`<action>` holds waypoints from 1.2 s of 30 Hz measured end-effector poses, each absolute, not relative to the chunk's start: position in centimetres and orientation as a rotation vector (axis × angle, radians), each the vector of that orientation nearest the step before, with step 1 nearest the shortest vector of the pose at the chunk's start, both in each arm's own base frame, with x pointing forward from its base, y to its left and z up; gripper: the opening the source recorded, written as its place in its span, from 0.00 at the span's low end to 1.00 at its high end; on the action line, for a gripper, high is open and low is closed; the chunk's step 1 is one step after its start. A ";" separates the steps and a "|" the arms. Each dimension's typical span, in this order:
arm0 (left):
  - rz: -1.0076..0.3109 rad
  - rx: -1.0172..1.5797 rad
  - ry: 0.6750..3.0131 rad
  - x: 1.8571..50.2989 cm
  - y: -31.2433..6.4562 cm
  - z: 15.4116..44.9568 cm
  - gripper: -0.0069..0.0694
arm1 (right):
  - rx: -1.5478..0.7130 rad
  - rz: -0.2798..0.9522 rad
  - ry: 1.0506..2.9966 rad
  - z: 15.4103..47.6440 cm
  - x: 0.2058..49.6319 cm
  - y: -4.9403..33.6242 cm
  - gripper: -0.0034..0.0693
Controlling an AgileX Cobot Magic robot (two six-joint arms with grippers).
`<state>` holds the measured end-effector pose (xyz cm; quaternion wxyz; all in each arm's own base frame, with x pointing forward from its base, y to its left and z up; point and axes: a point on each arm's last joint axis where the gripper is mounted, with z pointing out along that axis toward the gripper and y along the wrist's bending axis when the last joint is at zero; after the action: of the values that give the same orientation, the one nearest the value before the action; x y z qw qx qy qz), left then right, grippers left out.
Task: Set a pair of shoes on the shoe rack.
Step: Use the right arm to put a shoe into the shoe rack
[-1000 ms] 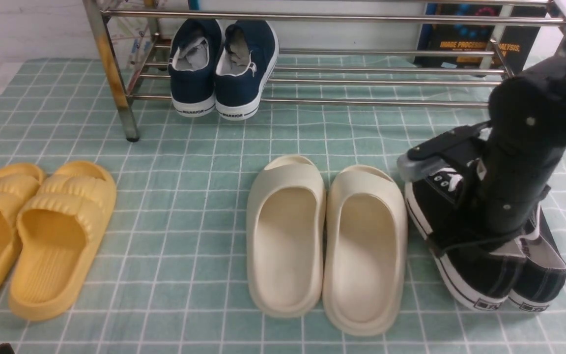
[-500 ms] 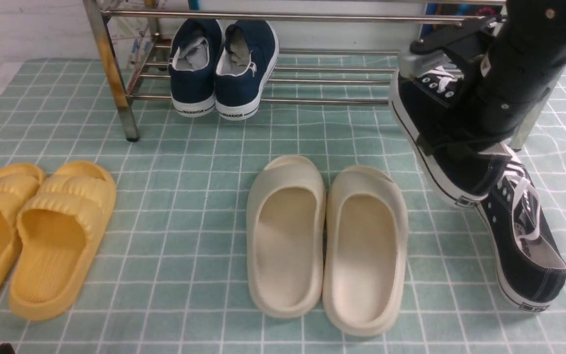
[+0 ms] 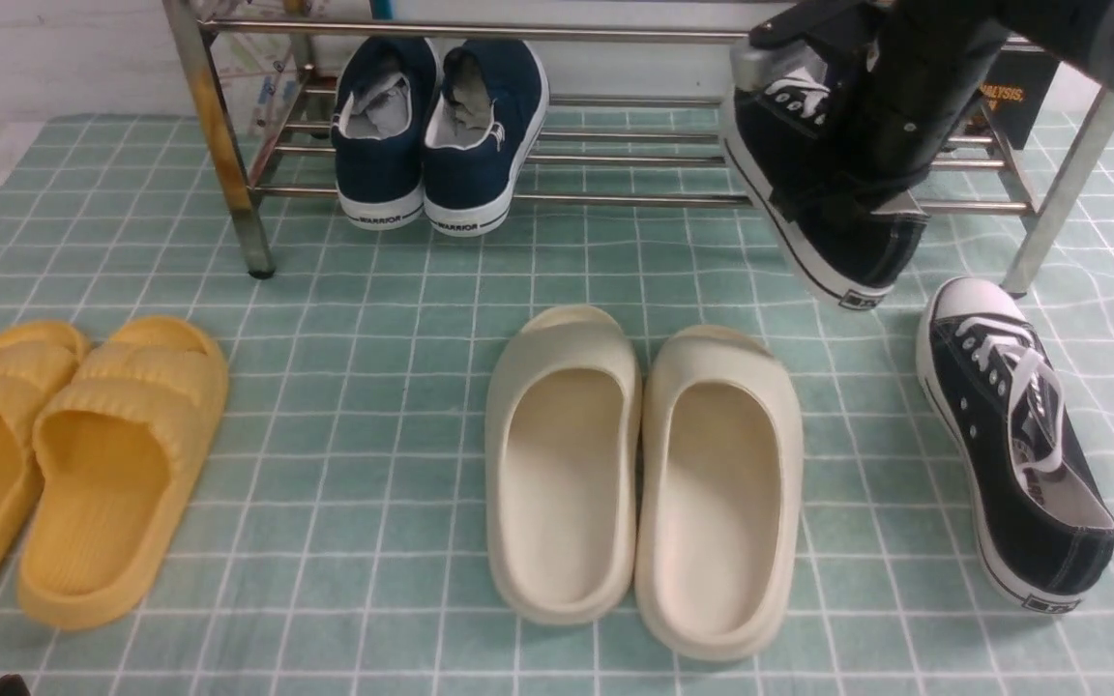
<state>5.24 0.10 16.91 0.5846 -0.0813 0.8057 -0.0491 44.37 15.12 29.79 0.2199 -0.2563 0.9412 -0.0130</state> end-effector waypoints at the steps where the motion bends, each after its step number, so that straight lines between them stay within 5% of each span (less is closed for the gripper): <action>1: -0.115 -0.190 1.880 5.2 0.1 16.9 0.21 | -0.713 -0.037 2.595 29.7 44.8 15.3 0.06; 24: -0.115 -0.190 1.880 5.2 0.1 16.9 0.24 | -0.597 0.033 2.485 27.9 48.8 16.4 0.09; 28: -0.115 -0.190 1.880 5.2 0.1 16.9 0.24 | -0.595 0.014 2.460 28.3 49.0 16.3 0.18; 36: -0.115 -0.190 1.880 5.2 0.1 16.9 0.26 | -0.605 -0.079 2.527 29.7 47.9 14.9 0.52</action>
<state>5.24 0.10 16.91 0.5846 -0.0813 0.8057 -0.0491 47.89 14.90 29.67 0.2677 -0.2241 0.9366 -0.0293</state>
